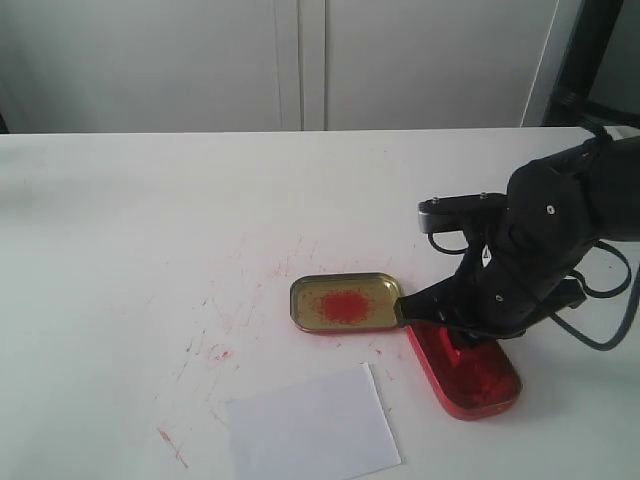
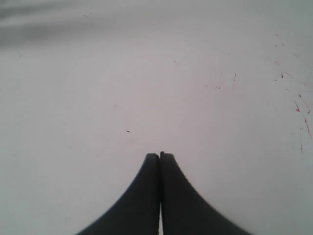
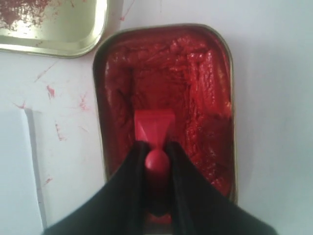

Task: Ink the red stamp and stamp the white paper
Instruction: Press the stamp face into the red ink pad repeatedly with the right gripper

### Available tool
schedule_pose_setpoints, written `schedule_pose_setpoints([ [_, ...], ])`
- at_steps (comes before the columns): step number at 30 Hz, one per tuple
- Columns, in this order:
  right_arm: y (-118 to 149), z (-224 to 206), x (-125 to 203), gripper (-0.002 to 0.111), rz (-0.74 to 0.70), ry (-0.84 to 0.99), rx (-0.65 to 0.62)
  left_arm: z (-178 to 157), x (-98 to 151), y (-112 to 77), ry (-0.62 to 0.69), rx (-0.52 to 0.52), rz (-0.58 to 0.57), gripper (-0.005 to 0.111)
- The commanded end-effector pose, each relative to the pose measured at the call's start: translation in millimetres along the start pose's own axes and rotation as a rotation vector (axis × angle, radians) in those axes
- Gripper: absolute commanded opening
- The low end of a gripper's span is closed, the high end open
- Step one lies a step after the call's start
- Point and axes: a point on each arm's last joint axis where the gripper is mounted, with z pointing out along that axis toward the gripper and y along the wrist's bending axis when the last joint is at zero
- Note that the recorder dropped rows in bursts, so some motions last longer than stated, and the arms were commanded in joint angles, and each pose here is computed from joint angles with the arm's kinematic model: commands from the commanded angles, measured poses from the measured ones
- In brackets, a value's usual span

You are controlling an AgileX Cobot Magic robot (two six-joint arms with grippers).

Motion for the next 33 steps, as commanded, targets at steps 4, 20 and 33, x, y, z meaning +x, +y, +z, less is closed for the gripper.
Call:
schedule_pose_setpoints([
  [4, 0, 0, -3, 0.0, -0.013, -0.031, 0.009, 0, 1, -0.3, -0.002, 0.002, -0.01, 0.0],
  [20, 3, 4, -17, 0.0, 0.006, 0.012, 0.024, 0, 1, -0.3, -0.002, 0.002, -0.01, 0.0],
  [33, 2, 16, -16, 0.0, -0.007, 0.048, 0.043, 0, 1, -0.3, -0.002, 0.002, -0.01, 0.0],
])
